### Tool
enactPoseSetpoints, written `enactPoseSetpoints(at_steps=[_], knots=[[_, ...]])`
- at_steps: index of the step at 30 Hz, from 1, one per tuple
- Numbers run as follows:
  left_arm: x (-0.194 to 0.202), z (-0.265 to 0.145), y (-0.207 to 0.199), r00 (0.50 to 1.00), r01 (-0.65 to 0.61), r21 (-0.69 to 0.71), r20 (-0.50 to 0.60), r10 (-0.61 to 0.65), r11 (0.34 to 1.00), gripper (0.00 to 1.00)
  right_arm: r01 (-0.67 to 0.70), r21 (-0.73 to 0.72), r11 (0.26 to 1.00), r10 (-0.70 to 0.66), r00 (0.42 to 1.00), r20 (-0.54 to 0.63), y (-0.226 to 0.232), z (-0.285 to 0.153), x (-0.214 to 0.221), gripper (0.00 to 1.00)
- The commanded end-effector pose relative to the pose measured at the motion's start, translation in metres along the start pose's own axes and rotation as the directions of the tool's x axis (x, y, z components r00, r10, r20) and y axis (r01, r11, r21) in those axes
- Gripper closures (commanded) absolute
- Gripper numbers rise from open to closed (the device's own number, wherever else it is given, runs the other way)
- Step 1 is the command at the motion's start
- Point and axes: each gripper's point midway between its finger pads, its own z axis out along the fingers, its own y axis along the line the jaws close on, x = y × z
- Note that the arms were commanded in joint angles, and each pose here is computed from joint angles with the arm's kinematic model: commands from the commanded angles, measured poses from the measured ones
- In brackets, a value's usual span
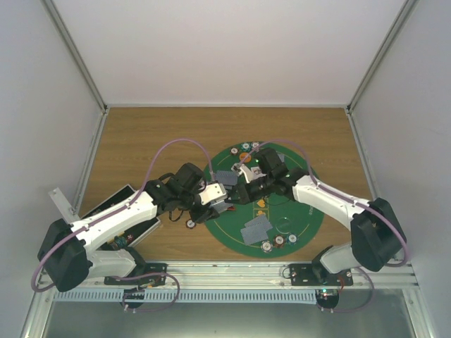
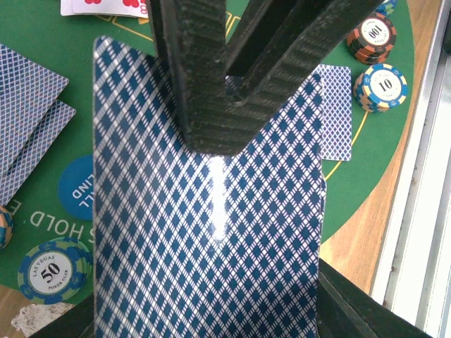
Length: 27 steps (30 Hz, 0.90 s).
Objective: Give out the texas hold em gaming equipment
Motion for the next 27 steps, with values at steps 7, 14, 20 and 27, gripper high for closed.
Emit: enactPoseSetpoints(at_steps=[7, 14, 20, 27], knots=[[-0.017, -0.006, 0.000, 0.998, -0.026, -0.011, 0.060, 0.026, 1.000, 0.48, 0.029, 0.045, 0.999, -0.031, 0.999, 0.033, 0.003, -0.016, -0.004, 0.99], [-0.016, -0.006, 0.000, 0.998, -0.025, -0.013, 0.059, 0.026, 1.000, 0.48, -0.052, 0.241, 0.969, 0.025, 0.993, 0.114, -0.042, -0.052, -0.010, 0.99], [-0.016, -0.006, 0.000, 0.998, -0.027, -0.012, 0.058, 0.028, 1.000, 0.48, -0.153, 0.354, 0.922, 0.104, 0.983, 0.153, -0.093, -0.077, -0.007, 0.99], [-0.016, -0.006, 0.001, 0.998, -0.027, -0.015, 0.058, 0.028, 1.000, 0.48, -0.223, 0.414, 0.882, 0.188, 0.974, 0.124, -0.142, -0.074, 0.003, 0.99]])
